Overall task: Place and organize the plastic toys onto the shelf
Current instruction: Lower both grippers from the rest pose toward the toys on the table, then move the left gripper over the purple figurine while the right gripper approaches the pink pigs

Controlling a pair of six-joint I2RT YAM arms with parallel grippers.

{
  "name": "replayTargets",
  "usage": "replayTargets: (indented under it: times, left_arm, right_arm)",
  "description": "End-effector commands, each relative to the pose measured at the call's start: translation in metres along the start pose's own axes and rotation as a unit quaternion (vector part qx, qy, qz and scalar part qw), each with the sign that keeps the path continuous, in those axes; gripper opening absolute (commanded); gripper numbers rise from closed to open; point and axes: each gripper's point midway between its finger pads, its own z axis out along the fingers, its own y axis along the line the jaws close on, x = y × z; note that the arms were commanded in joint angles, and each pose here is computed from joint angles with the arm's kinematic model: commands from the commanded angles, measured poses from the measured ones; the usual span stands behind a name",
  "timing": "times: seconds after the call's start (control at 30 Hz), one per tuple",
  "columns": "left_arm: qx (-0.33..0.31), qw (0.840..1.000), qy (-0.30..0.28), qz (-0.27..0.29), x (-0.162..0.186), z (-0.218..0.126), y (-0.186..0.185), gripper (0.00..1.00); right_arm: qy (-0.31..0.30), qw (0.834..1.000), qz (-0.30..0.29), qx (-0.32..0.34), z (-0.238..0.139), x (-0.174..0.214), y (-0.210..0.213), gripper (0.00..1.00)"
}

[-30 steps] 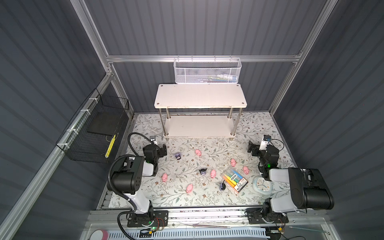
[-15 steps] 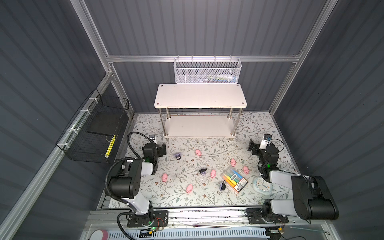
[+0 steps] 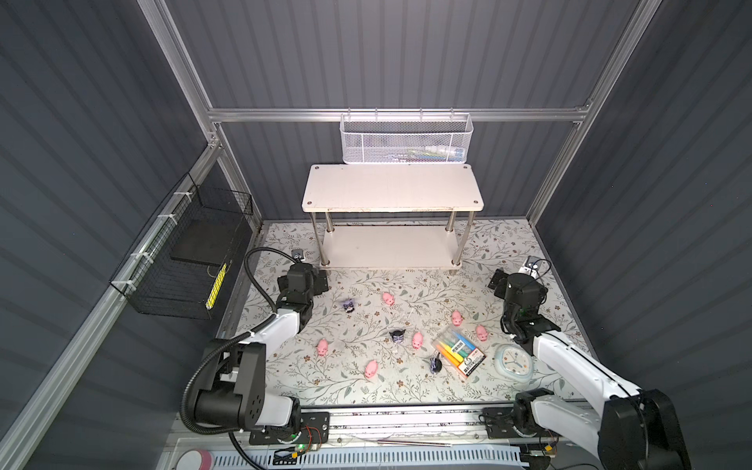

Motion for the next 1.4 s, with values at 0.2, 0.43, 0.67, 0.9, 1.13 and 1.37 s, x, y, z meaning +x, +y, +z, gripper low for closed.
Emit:
replayTargets:
  times: [0.2, 0.43, 0.67, 0.9, 1.13, 1.37]
  left_arm:
    - [-0.004, 0.996, 0.040, -0.083, 0.010, -0.050, 0.005, 1.00]
    - [0.021, 0.991, 0.059, -0.122, 0.035, -0.080, -0.015, 1.00]
    - [0.043, 0.989, 0.062, -0.126, 0.057, -0.104, -0.048, 1.00]
    - [0.018, 0.992, 0.047, -0.114, 0.073, -0.124, -0.071, 1.00]
    - [0.004, 0.991, 0.068, -0.116, 0.092, -0.116, -0.089, 1.00]
    - [-0.010, 0.992, 0.076, -0.101, 0.093, -0.105, -0.103, 1.00]
  right_arm:
    - [0.115, 0.992, -0.041, 0.044, -0.035, 0.022, -0.001, 0.99]
    - [0.149, 0.987, -0.044, -0.029, -0.057, 0.034, 0.020, 0.99]
    - [0.168, 0.981, -0.060, -0.077, -0.074, 0.037, 0.034, 0.99]
    - [0.176, 0.977, -0.069, -0.097, -0.084, 0.033, 0.035, 0.99]
    - [0.233, 0.955, -0.070, -0.170, -0.104, 0.033, 0.060, 0.99]
    - [0.277, 0.909, -0.046, -0.308, -0.152, 0.032, 0.093, 0.99]
